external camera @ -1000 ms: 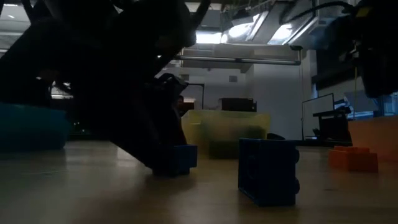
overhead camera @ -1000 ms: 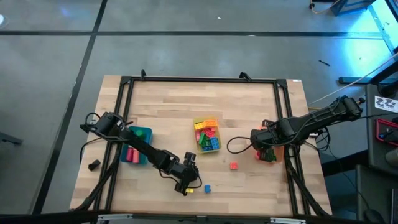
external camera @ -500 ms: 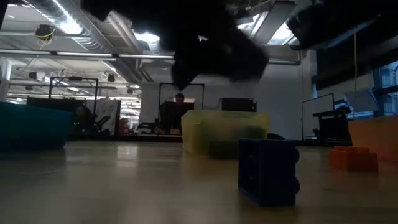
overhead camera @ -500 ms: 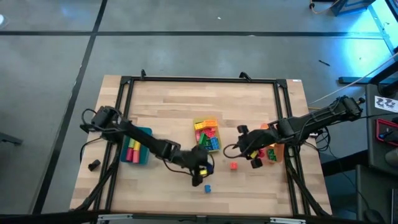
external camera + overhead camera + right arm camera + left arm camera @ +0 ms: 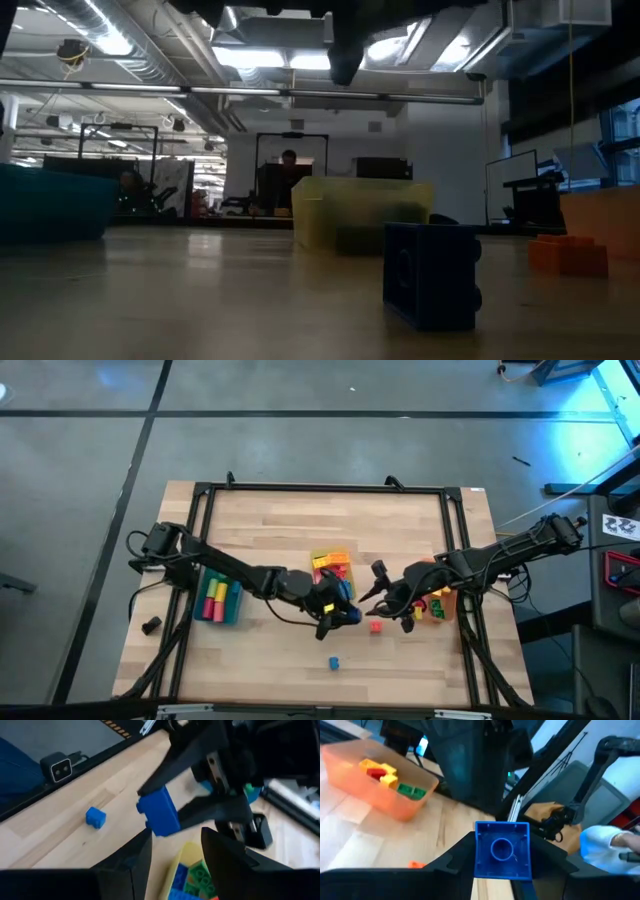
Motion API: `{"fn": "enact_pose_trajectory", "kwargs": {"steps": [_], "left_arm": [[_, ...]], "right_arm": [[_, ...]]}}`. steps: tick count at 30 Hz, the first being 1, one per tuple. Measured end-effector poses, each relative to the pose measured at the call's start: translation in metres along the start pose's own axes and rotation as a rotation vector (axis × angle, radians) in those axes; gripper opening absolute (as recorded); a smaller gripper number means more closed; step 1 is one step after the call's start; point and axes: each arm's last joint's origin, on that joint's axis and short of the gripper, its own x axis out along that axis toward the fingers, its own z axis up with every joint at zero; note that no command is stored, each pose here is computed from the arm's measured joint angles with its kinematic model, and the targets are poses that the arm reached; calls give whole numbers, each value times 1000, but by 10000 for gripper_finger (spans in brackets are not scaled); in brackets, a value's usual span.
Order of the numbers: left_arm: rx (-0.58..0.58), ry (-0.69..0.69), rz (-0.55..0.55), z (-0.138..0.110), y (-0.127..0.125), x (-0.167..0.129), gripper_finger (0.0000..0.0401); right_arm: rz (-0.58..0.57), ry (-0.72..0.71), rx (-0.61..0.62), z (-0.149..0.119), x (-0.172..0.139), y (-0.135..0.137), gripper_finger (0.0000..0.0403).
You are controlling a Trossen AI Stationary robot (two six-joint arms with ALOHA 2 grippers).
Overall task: Sort blocks by size
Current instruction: Put the blue 4 stud game piece into the orange bin
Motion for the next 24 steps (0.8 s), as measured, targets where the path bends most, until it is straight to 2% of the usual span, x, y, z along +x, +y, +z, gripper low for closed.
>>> {"fn": "enact_pose_trajectory", "kwargs": {"steps": [12,18,24], "left_arm": [[2,-43,13,10,11,0,140],[14,-75,-2,14,12,-1,140],[64,-108,-14,17,10,-1,140]], "right_arm": [[-13,-31,-43,3,0,-1,172],[35,-60,-43,4,0,0,172],[-19,-36,-44,4,0,-2,172]]}}
